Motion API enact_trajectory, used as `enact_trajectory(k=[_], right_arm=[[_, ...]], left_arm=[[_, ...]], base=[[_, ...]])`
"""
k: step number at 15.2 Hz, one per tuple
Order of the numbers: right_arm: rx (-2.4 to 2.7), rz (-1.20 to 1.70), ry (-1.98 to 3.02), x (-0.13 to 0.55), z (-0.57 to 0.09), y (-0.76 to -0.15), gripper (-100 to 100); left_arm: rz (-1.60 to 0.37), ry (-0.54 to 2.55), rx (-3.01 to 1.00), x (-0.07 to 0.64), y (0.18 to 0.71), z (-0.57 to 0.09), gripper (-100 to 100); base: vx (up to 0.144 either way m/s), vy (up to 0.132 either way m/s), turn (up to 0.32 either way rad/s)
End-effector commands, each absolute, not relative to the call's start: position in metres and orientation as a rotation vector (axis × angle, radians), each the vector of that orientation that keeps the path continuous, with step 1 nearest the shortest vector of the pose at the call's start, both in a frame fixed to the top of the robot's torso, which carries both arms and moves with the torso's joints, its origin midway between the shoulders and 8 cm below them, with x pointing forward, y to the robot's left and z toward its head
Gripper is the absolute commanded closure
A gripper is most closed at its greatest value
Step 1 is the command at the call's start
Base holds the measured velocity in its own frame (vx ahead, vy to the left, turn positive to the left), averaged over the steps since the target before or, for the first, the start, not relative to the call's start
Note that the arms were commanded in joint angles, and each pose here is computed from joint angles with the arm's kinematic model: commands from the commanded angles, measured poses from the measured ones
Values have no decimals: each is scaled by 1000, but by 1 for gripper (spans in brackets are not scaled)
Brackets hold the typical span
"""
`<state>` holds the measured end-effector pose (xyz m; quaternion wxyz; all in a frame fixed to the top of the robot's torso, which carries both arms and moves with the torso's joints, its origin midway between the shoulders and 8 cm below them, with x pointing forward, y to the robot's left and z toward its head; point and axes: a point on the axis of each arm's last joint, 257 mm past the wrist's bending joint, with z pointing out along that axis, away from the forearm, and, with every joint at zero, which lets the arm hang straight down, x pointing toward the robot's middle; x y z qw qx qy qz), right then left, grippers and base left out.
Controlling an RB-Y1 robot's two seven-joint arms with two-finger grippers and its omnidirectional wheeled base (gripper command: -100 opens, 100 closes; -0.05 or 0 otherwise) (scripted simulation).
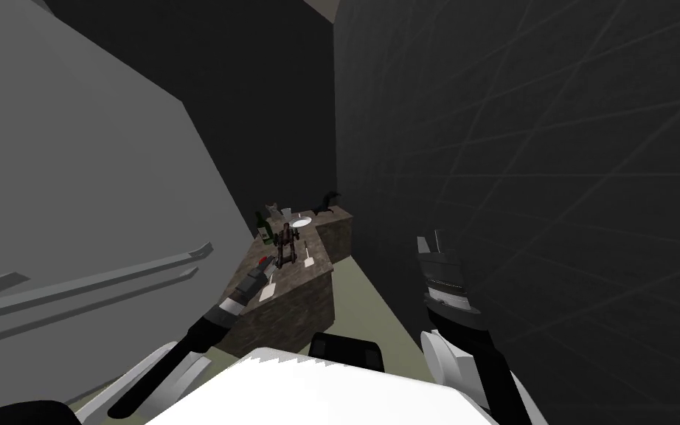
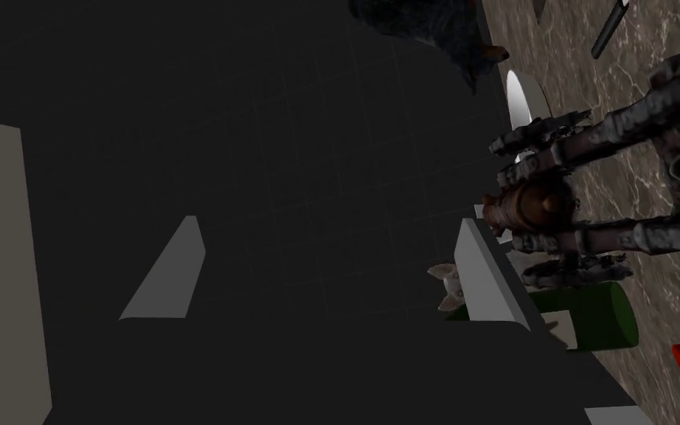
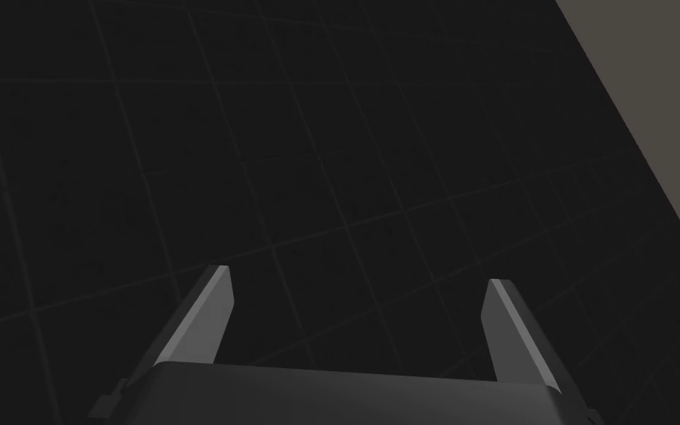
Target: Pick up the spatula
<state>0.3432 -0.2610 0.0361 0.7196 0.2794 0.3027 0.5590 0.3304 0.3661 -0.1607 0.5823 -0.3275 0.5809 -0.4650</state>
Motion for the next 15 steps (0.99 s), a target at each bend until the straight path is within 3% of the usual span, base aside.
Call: enact_trajectory(k=[1,15], right_arm=[[618,1236,669,343,36,-261,0],[618,1236,669,343,36,-261,0]], left_arm=[[-1069,1390,-764,329,371,-168,-100],[-808,1716,-887,290,455,-245,-100]], base=[[17,-24,-32],[24,-31,-88]])
